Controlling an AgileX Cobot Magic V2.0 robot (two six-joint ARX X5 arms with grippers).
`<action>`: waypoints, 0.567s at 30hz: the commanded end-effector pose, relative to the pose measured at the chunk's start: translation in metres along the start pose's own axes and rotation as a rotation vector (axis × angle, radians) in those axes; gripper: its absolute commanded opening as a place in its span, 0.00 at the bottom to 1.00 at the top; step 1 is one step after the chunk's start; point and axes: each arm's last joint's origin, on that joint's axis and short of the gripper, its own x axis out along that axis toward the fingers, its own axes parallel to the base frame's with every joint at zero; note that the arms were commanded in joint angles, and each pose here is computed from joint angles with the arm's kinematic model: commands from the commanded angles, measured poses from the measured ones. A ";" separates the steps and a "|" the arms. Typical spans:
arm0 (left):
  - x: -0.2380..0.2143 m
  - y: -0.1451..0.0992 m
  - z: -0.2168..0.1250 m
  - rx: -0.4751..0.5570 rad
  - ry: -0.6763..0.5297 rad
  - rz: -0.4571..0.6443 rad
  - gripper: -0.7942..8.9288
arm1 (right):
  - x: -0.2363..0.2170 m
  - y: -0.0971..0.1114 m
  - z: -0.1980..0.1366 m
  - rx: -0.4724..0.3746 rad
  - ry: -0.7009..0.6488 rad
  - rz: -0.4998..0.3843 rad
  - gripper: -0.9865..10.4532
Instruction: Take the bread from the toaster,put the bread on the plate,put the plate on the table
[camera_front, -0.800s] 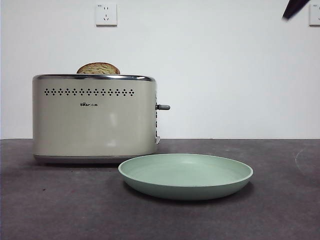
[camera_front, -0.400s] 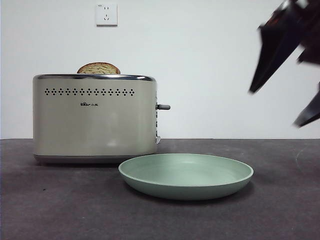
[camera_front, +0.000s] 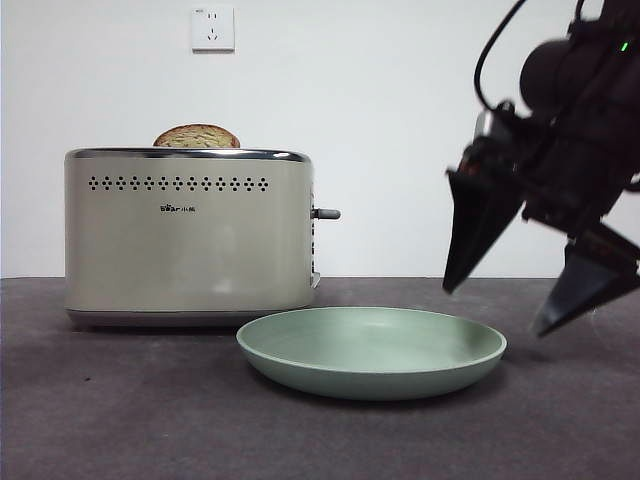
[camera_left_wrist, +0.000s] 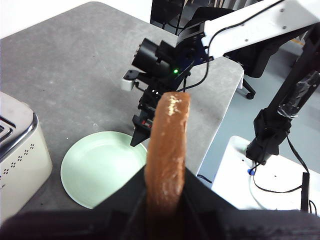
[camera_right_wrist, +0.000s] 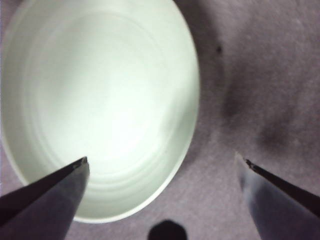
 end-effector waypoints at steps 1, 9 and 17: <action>-0.001 -0.001 0.001 0.002 -0.005 -0.004 0.08 | 0.010 -0.004 0.001 0.024 0.015 -0.003 0.49; 0.000 0.000 0.001 0.001 -0.003 -0.003 0.07 | 0.028 -0.005 0.002 0.013 0.039 0.004 0.23; 0.001 0.000 0.001 -0.001 -0.001 -0.003 0.07 | 0.038 -0.003 0.003 -0.004 0.037 0.008 0.07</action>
